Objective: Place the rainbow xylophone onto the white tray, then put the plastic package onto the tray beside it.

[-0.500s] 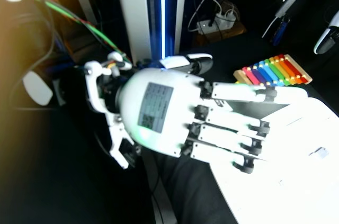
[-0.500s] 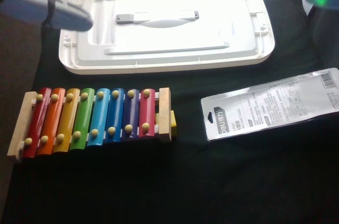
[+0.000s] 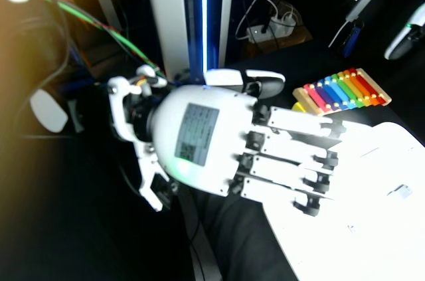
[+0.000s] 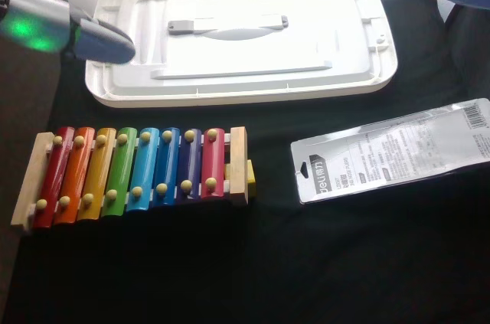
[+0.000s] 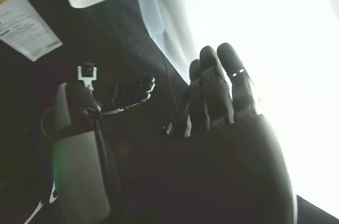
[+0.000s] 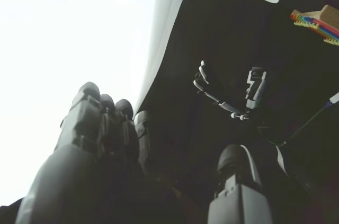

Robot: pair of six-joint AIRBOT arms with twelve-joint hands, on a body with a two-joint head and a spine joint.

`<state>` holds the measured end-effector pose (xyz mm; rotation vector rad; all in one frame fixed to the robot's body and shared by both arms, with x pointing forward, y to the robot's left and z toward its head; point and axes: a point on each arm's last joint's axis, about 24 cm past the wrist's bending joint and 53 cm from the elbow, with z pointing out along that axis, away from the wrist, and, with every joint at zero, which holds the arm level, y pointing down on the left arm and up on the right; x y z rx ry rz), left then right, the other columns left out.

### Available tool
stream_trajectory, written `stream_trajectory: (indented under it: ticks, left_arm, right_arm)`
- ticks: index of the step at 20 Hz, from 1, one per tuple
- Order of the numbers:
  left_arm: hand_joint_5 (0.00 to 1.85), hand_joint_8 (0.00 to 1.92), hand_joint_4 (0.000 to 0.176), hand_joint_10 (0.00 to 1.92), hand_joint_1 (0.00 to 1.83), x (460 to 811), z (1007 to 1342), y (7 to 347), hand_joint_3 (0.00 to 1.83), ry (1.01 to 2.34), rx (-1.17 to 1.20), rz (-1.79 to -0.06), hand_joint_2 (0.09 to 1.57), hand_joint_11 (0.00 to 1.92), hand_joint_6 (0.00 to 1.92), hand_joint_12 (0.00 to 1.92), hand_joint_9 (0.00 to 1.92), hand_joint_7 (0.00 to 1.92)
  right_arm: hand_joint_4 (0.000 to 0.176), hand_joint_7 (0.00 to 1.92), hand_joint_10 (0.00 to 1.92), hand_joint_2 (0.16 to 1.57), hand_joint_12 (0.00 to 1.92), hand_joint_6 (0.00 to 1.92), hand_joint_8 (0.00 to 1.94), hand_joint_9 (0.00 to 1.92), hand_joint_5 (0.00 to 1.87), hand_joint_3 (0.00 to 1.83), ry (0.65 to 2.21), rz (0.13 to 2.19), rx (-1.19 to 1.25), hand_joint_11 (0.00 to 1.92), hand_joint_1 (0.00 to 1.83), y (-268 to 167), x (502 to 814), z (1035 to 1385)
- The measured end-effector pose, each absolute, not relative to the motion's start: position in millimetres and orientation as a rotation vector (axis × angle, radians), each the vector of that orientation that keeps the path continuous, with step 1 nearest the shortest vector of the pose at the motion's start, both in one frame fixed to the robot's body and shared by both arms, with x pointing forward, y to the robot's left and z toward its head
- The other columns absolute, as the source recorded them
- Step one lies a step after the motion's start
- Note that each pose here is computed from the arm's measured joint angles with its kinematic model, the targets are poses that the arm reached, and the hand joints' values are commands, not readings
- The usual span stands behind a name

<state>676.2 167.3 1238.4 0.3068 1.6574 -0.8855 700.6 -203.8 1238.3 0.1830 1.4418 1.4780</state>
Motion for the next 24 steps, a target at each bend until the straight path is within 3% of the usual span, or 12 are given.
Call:
stream_trajectory:
  ticks: [4, 6, 8, 10, 11, 13, 16, 17, 21, 22, 23, 24]
  left_arm:
    - [0.00, 0.00, 0.050, 0.00, 0.66, 656.9, 1224.0, 156.7, 0.00, 1.731, 0.374, -0.938, 0.78, 0.02, 0.00, 0.81, 0.23, 0.17]
    - [0.00, 0.00, 0.072, 0.00, 0.63, 646.1, 1212.6, 148.1, 0.00, 1.766, 0.443, -0.924, 0.73, 0.00, 0.00, 0.72, 0.17, 0.11]
    - [0.00, 0.01, 0.009, 0.02, 0.59, 640.1, 1206.2, 142.7, 0.00, 1.788, 0.458, -0.940, 0.68, 0.03, 0.00, 0.73, 0.21, 0.12]
    - [0.00, 0.00, 0.001, 0.00, 0.61, 635.4, 1197.5, 140.9, 0.00, 1.813, 0.463, -0.947, 0.69, 0.01, 0.00, 0.81, 0.17, 0.06]
    - [0.00, 0.00, 0.023, 0.00, 0.60, 631.4, 1190.9, 139.4, 0.00, 1.834, 0.480, -0.947, 0.69, 0.00, 0.00, 0.84, 0.18, 0.06]
    - [0.00, 0.00, 0.087, 0.01, 0.70, 624.9, 1184.5, 136.5, 0.00, 1.867, 0.490, -0.973, 0.69, 0.00, 0.00, 0.44, 0.07, 0.04]
    - [0.00, 0.00, 0.000, 0.01, 0.72, 618.6, 1167.8, 138.1, 0.00, 1.918, 0.488, -0.978, 0.69, 0.00, 0.00, 0.26, 0.07, 0.04]
    - [0.00, 0.00, 0.000, 0.01, 0.73, 616.6, 1160.1, 139.2, 0.00, 1.938, 0.492, -0.972, 0.68, 0.00, 0.00, 0.28, 0.08, 0.05]
    - [0.00, 0.00, 0.049, 0.00, 0.69, 615.5, 1145.8, 134.1, 0.00, 1.973, 0.475, -0.989, 0.65, 0.01, 0.00, 0.36, 0.09, 0.06]
    - [0.00, 0.00, 0.109, 0.00, 0.66, 615.3, 1141.2, 133.2, 0.00, 1.983, 0.479, -0.990, 0.63, 0.00, 0.00, 0.35, 0.08, 0.05]
    - [0.00, 0.00, 0.130, 0.00, 0.63, 615.7, 1137.2, 131.1, 0.00, 1.991, 0.486, -0.988, 0.63, 0.00, 0.00, 0.34, 0.07, 0.04]
    - [0.00, 0.00, 0.117, 0.00, 0.63, 617.4, 1135.7, 130.7, 0.00, 1.998, 0.475, -0.995, 0.63, 0.01, 0.00, 0.33, 0.08, 0.04]
  right_arm:
    - [0.068, 0.07, 0.00, 1.00, 0.00, 0.00, 0.00, 0.01, 0.15, 0.00, 1.442, 1.478, 0.184, 0.00, 0.41, -203.6, 700.8, 1238.0]
    - [0.082, 0.08, 0.01, 0.99, 0.02, 0.01, 0.01, 0.03, 0.17, 0.00, 1.443, 1.486, 0.186, 0.04, 0.41, -200.6, 700.7, 1236.3]
    - [0.090, 0.08, 0.00, 0.98, 0.02, 0.01, 0.00, 0.03, 0.17, 0.00, 1.449, 1.486, 0.177, 0.03, 0.43, -198.7, 699.7, 1235.1]
    - [0.066, 0.09, 0.02, 0.96, 0.04, 0.01, 0.01, 0.06, 0.18, 0.00, 1.445, 1.486, 0.182, 0.07, 0.41, -199.6, 700.2, 1235.7]
    - [0.060, 0.09, 0.01, 0.95, 0.05, 0.01, 0.00, 0.06, 0.18, 0.00, 1.443, 1.486, 0.187, 0.07, 0.42, -200.1, 700.9, 1235.8]
    - [0.063, 0.09, 0.01, 0.94, 0.05, 0.00, 0.00, 0.05, 0.18, 0.00, 1.444, 1.492, 0.189, 0.06, 0.42, -197.9, 701.2, 1234.3]
    - [0.077, 0.09, 0.01, 0.95, 0.07, 0.01, 0.00, 0.07, 0.19, 0.00, 1.449, 1.496, 0.183, 0.07, 0.44, -194.6, 700.3, 1232.3]
    - [0.069, 0.09, 0.01, 0.94, 0.08, 0.01, 0.00, 0.08, 0.19, 0.00, 1.448, 1.495, 0.185, 0.08, 0.44, -195.1, 700.6, 1232.6]
    - [0.067, 0.12, 0.01, 0.93, 0.61, 0.00, 0.00, 0.14, 0.21, 0.00, 1.445, 1.497, 0.191, 0.00, 0.43, -195.6, 701.0, 1233.0]
    - [0.066, 0.14, 0.01, 0.91, 0.63, 0.01, 0.01, 0.15, 0.22, 0.00, 1.445, 1.497, 0.193, 0.00, 0.45, -196.1, 701.3, 1233.1]
    - [0.066, 0.15, 0.01, 0.91, 0.67, 0.00, 0.00, 0.16, 0.23, 0.00, 1.445, 1.497, 0.192, 0.00, 0.45, -195.8, 701.2, 1233.0]
    - [0.068, 0.15, 0.01, 0.90, 0.68, 0.00, 0.00, 0.16, 0.23, 0.00, 1.446, 1.497, 0.192, 0.00, 0.45, -195.7, 701.2, 1232.8]
